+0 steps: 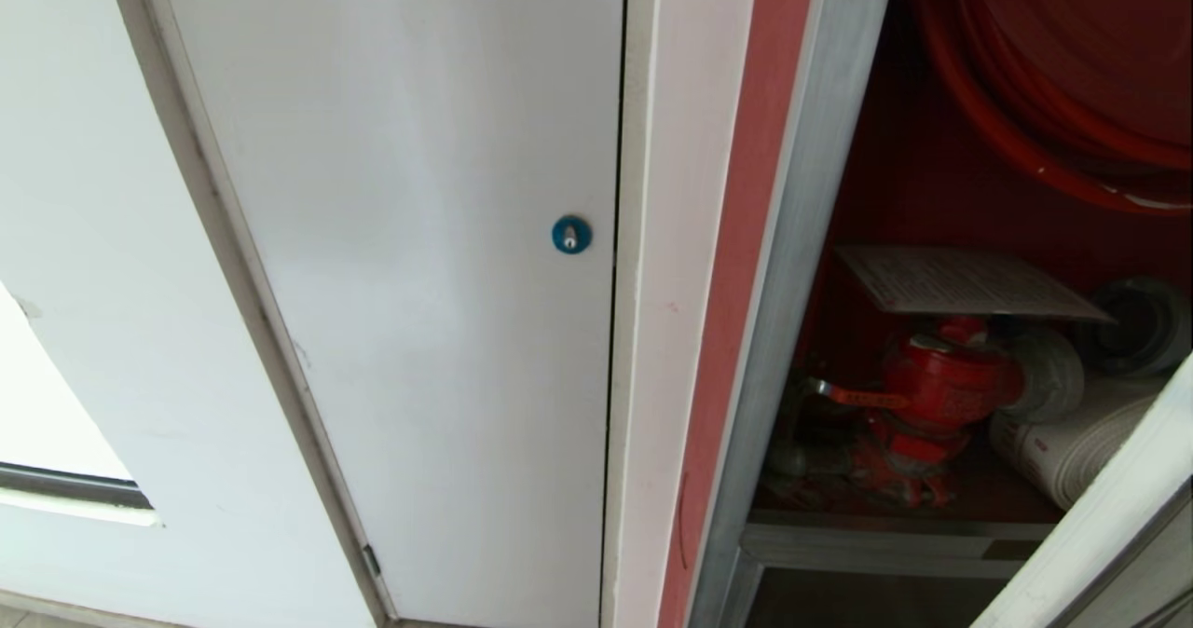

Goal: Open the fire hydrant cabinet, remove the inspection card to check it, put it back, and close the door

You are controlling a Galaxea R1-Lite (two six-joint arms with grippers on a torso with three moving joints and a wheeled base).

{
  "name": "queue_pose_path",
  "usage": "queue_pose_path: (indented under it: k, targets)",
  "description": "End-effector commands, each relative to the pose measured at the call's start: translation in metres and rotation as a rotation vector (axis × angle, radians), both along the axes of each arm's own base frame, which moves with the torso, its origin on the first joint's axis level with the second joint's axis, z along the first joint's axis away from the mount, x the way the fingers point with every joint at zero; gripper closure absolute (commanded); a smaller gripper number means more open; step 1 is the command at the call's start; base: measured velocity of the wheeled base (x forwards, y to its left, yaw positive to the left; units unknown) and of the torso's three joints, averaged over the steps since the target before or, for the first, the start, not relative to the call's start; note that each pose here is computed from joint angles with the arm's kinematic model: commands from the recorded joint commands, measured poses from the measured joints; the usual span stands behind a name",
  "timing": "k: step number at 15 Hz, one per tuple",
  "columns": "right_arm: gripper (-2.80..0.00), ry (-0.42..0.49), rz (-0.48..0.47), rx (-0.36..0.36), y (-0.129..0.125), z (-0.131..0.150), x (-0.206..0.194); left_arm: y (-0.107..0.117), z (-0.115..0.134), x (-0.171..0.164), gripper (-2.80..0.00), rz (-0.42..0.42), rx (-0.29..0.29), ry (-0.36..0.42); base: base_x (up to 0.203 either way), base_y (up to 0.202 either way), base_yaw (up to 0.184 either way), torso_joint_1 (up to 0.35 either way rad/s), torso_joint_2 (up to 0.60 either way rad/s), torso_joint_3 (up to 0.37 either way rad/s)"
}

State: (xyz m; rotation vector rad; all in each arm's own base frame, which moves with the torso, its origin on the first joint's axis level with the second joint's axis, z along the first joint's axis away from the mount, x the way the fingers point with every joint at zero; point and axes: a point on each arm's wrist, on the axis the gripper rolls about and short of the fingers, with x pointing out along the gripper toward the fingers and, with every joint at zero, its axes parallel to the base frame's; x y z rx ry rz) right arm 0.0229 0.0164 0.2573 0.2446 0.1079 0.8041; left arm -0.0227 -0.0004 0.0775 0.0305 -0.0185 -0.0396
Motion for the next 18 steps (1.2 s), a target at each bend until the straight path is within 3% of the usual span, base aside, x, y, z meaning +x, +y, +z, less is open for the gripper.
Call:
queue_pose_path:
  k: [1, 7, 12, 15, 18]
  targets:
    - [0.0, 0.043, 0.005, -0.006, 0.001, 0.002, 0.022, 0.0, -0.003, 0.001, 0.0, 0.0, 0.001, 0.013, 0.0, 0.0, 0.0, 0.0, 0.0, 0.0]
    - [0.0, 0.068, 0.007, -0.013, 0.002, 0.012, 0.065, 0.0, -0.003, 0.001, 0.0, 0.0, 0.0, 0.012, 0.0, 0.0, 0.0, 0.0, 0.0, 0.0]
    - [0.0, 0.068, 0.006, -0.098, 0.004, 0.012, 0.103, 0.0, -0.003, 0.001, 0.0, 0.0, 0.0, 0.012, 0.0, 0.0, 0.0, 0.0, 0.0, 0.0]
    - [0.0, 0.075, 0.026, -0.122, 0.019, 0.016, 0.117, 0.0, -0.003, 0.001, 0.0, 0.0, 0.0, 0.012, 0.0, 0.0, 0.0, 0.0, 0.0, 0.0]
    - [0.0, 0.037, -0.029, -0.16, 0.035, 0.017, 0.132, 0.0, -0.003, 0.001, 0.0, 0.0, 0.0, 0.012, 0.0, 0.0, 0.0, 0.0, 0.0, 0.0]
